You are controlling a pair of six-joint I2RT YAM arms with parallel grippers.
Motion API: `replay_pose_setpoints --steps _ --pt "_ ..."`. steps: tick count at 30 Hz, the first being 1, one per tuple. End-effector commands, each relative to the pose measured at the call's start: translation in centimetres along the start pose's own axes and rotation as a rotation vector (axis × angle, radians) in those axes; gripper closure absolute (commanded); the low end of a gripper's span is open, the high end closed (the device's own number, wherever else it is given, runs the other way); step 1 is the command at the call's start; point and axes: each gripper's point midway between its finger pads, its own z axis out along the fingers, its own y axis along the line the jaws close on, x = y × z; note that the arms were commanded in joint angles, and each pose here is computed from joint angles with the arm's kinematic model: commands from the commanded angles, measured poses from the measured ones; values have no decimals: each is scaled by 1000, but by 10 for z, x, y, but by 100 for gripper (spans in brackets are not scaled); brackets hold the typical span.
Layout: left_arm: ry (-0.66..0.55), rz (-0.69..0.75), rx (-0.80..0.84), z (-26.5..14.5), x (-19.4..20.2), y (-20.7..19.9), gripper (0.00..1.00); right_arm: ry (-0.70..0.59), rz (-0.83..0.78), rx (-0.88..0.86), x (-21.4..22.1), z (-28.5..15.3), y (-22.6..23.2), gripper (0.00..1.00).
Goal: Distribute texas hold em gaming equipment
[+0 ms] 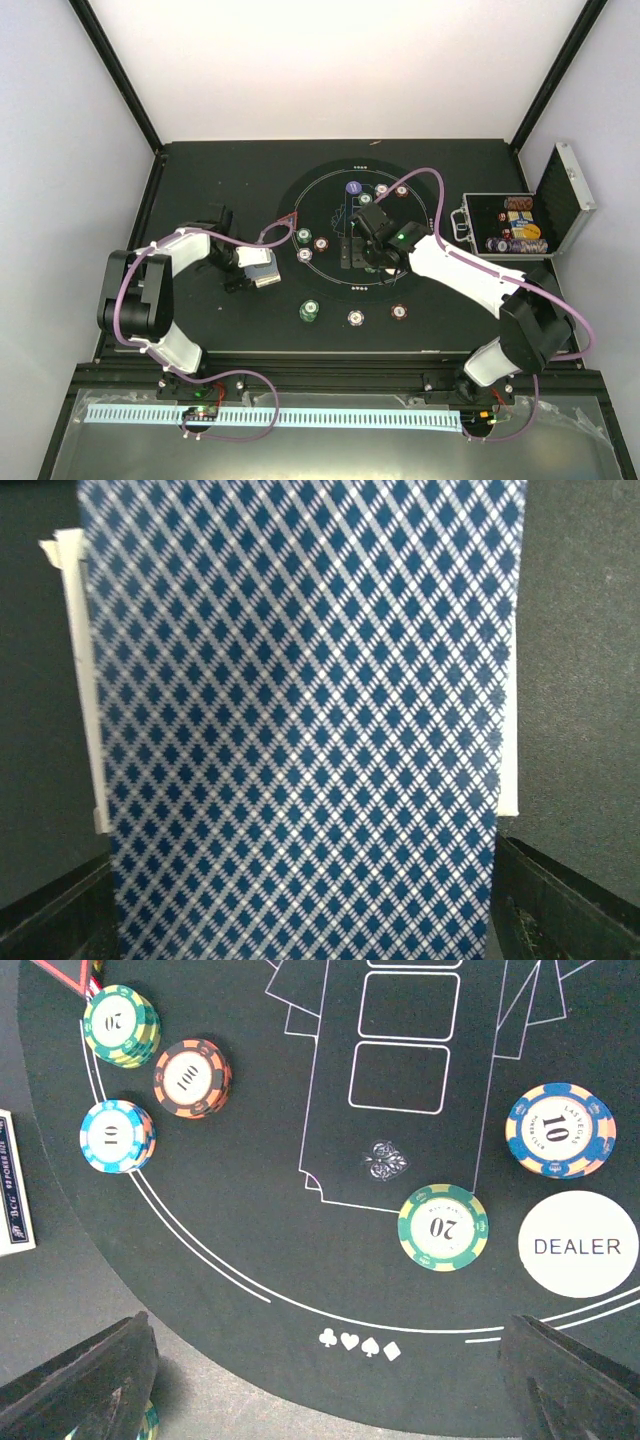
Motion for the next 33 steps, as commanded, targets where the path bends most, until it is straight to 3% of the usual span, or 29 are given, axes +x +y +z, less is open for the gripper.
replay_pose_setpoints --steps 1,17,20,23,33 --pt "10 11 24 7 2 -7 11 -26 10 4 -2 -6 -1 5" --pt "30 27 36 13 7 -8 16 -13 8 0 2 -4 -2 8" --pt "31 15 31 13 6 -6 4 -10 4 0 3 -3 -2 8" --pt "24 9 26 11 3 -3 1 -9 6 1 4 -3 -2 8" --pt "29 -1 55 14 3 -5 10 -1 3 -4 8 0 -3 11"
